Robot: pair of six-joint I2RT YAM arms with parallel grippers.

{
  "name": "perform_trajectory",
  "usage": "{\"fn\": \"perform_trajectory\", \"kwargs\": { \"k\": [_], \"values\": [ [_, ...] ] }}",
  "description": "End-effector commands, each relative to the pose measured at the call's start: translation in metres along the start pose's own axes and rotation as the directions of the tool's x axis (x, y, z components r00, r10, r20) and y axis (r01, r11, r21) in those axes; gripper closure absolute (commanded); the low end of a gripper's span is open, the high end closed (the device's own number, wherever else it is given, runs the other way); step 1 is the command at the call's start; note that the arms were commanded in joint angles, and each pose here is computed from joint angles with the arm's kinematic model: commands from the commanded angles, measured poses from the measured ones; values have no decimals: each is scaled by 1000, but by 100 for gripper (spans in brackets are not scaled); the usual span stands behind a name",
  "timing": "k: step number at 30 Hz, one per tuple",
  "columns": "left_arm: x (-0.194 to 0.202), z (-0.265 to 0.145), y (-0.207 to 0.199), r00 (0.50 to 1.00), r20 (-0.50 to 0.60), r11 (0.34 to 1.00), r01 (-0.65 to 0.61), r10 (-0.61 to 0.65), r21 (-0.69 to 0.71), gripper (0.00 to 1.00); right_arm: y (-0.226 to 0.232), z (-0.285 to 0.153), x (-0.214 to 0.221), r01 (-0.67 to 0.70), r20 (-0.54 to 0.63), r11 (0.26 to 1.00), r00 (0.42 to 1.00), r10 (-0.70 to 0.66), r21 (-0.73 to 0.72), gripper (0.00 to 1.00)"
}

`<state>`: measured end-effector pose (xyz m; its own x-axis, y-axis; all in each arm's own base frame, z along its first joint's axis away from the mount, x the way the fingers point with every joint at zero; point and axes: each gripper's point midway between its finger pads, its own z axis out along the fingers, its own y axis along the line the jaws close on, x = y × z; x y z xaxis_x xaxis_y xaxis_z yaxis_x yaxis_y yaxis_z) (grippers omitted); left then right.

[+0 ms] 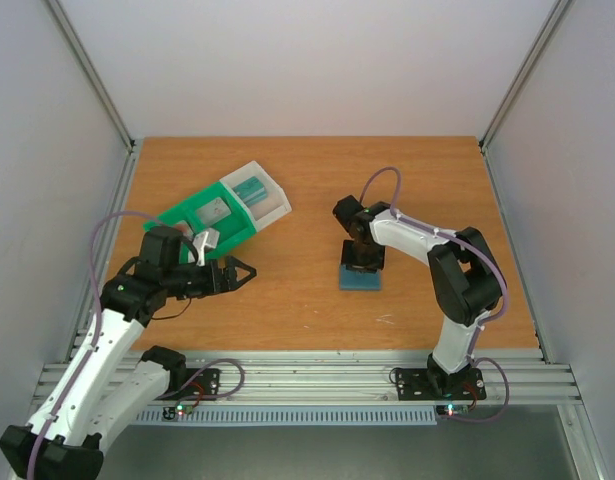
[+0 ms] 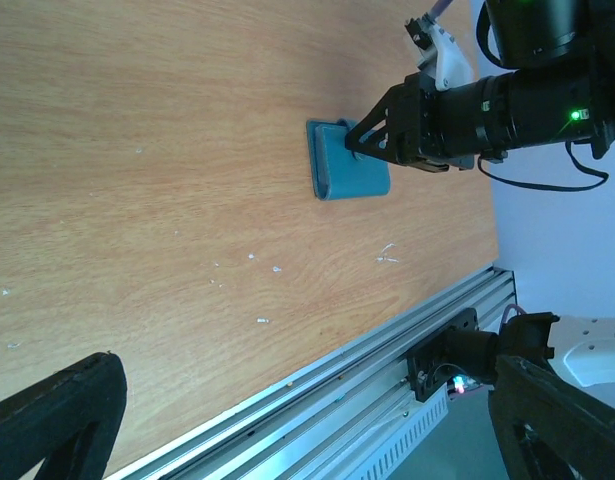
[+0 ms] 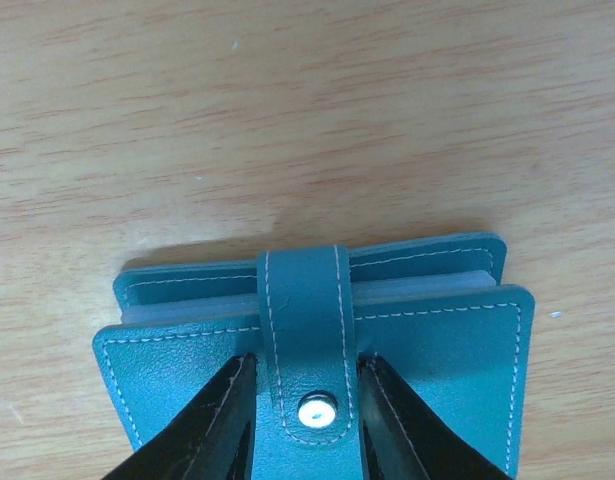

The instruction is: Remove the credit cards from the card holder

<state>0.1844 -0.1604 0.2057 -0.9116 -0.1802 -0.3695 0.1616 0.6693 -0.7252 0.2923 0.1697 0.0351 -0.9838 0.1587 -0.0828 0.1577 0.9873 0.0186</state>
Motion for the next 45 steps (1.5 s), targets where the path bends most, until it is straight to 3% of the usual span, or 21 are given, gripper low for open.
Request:
{"fn": "perform_trajectory", "kwargs": {
  "k": [1,11,17,28,32,35,45],
  "values": [
    [-3,-6,-5,999,22,999,-38,38,-1,1,-6,1,2,-30,-3,998,1000,30,52,73],
    [-5,-1,10,999,25,997,23,-21,-70,4,-1,-13,1,-28,37,1000,999,28,-7,92],
    [-7,-1,13,999,28,996,26,-24,-84,5,1,-29,2,-31,57,999,998,34,-44,96],
    [-5,5,16,998,28,996,58,-57,-67,10,25,-68,22,-35,33,965,998,45,-259,97],
    [-2,11,23,997,28,995,74,-72,-74,11,51,-74,36,63,6,933,998,-65,-356,96],
    [0,19,30,996,9,992,91,-90,-82,11,63,-66,48,165,-24,936,983,-182,-311,96],
    [-2,33,39,993,-14,989,118,-119,-95,12,132,-65,98,444,-27,797,867,-497,-410,91]
  ]
}}
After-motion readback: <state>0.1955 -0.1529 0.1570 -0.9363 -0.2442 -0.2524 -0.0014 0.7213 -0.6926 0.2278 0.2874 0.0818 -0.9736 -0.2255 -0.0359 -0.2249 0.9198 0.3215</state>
